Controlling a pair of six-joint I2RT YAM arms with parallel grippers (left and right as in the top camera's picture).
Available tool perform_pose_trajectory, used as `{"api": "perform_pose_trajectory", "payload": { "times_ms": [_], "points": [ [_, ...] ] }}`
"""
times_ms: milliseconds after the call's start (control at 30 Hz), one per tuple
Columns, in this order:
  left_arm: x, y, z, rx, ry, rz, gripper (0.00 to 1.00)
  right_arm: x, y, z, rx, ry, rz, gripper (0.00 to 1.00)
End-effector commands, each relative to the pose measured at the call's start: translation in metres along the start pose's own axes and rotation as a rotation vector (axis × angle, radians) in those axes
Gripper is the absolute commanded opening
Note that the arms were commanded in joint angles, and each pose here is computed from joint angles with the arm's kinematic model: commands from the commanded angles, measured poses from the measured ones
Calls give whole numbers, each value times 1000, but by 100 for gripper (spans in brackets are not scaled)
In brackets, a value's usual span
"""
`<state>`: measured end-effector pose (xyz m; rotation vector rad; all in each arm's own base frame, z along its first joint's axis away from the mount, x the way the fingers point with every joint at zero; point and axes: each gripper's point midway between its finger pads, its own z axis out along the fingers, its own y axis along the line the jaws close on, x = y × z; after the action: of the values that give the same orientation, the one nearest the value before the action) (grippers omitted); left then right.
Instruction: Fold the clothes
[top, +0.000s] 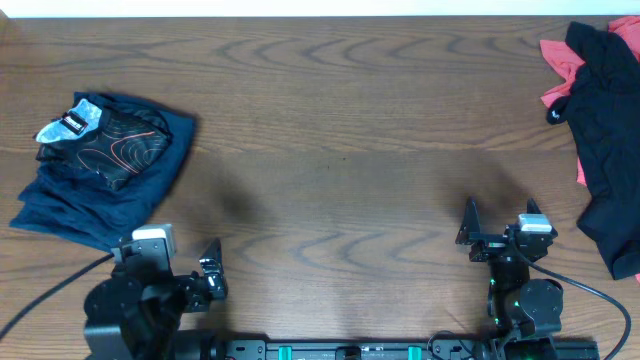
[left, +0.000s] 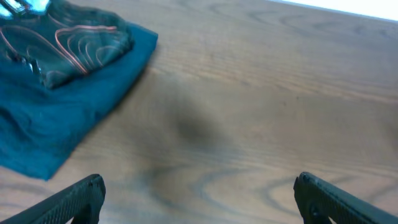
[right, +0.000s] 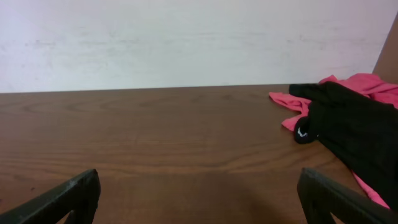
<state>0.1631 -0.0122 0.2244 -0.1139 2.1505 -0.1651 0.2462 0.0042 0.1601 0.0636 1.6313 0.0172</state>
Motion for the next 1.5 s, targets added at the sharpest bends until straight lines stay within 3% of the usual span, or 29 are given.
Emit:
{"api": "perform_pose_trajectory", "payload": {
  "times_ms": [0,533,700,1467],
  "points": [
    [15,9,18,-25,-39,30,98,0,-1,0,0,1,-5,99],
    [3,21,102,7,-527,53,98,1,-1,0,0,1,-5,99],
    [24,27,114,-14,-437,41,98,1,-1,0,0,1,-5,99],
    [25,18,114,21,-432,55,98,0,-1,0,0,1,-5,99]
  ]
}}
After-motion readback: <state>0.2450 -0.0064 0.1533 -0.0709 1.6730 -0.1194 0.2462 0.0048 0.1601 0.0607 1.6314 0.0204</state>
